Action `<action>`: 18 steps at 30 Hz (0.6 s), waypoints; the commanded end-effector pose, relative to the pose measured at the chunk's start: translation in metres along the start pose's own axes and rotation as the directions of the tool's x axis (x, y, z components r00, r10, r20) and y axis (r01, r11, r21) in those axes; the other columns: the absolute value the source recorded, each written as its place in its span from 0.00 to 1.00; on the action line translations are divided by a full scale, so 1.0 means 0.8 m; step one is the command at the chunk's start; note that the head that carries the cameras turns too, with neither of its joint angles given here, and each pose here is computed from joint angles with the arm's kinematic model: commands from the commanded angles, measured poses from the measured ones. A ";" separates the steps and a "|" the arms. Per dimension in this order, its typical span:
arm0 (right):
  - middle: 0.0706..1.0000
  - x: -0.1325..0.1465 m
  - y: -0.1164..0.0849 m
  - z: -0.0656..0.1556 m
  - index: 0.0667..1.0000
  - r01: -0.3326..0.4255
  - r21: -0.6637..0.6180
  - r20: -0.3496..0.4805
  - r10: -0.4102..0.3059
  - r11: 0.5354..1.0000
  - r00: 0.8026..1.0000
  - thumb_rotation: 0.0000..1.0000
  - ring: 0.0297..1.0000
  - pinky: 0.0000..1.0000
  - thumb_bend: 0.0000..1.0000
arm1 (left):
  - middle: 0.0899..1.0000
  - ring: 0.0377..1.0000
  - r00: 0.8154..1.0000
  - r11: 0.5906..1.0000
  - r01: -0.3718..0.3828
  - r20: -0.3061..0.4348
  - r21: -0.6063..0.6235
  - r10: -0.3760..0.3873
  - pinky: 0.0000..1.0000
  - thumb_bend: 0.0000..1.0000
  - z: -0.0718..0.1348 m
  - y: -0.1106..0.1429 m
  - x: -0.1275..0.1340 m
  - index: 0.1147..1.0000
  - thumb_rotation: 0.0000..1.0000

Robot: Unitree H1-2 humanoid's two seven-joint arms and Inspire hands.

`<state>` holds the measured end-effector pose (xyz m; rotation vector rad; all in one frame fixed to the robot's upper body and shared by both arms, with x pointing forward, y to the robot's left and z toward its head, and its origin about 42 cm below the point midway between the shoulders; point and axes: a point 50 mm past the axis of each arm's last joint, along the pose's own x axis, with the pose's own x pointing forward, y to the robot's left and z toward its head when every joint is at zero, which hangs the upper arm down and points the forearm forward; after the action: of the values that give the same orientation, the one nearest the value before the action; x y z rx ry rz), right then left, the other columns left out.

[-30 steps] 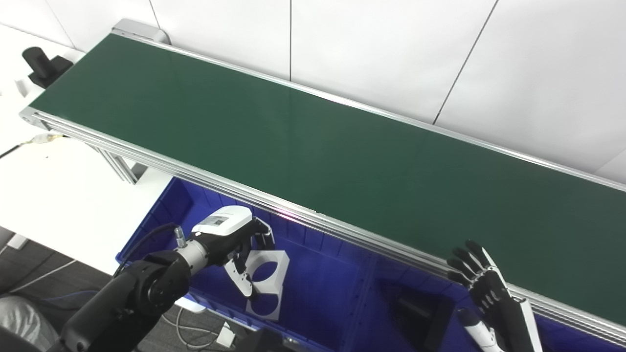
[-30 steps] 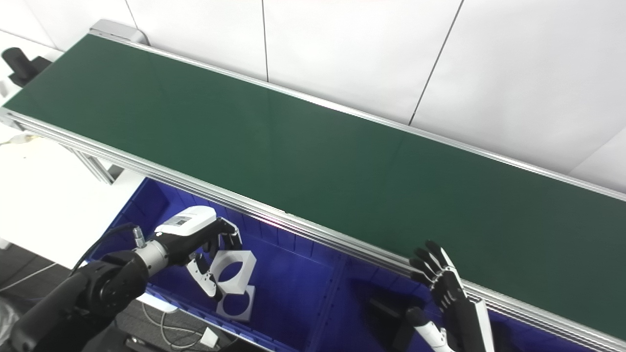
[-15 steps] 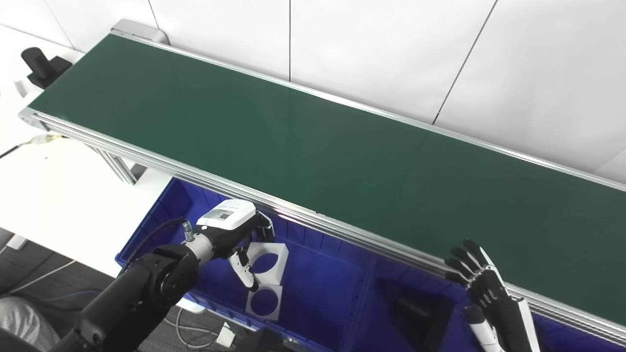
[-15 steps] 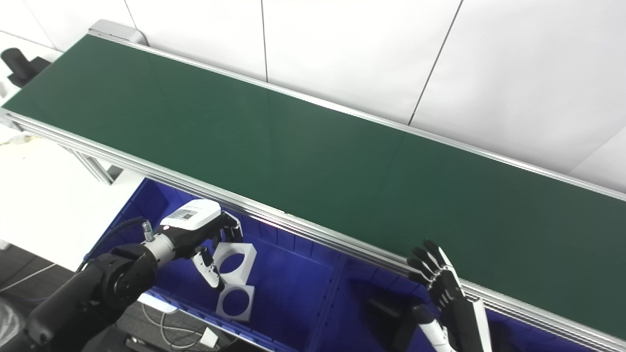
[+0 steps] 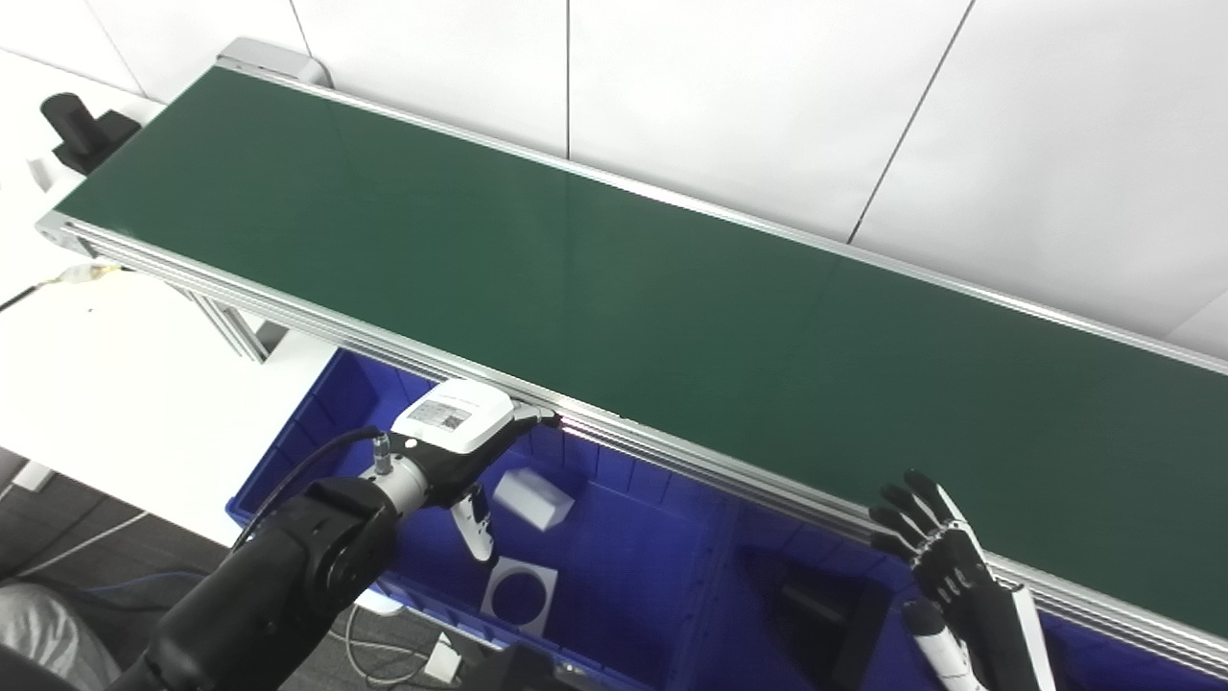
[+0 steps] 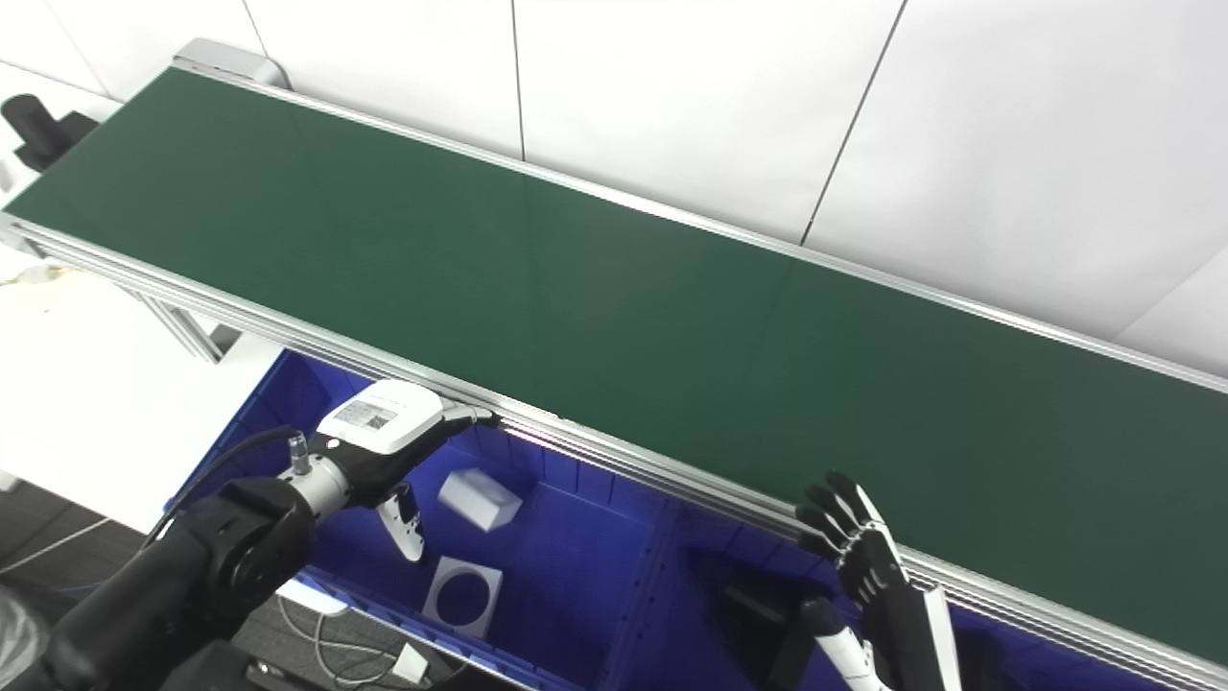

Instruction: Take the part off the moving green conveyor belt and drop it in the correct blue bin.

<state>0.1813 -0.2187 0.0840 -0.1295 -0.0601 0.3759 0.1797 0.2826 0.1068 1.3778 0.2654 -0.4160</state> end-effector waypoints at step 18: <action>0.84 0.003 0.014 0.009 0.90 -0.003 -0.023 0.048 0.004 1.000 0.999 0.74 0.81 0.75 0.81 | 0.92 0.89 0.907 0.856 0.034 0.375 -0.516 0.190 0.76 0.93 0.079 0.104 -0.066 0.91 0.39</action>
<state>0.1786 -0.2097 0.0815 -0.1450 -0.0543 0.3843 0.1685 0.2418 0.2124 0.8089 0.0047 -0.5111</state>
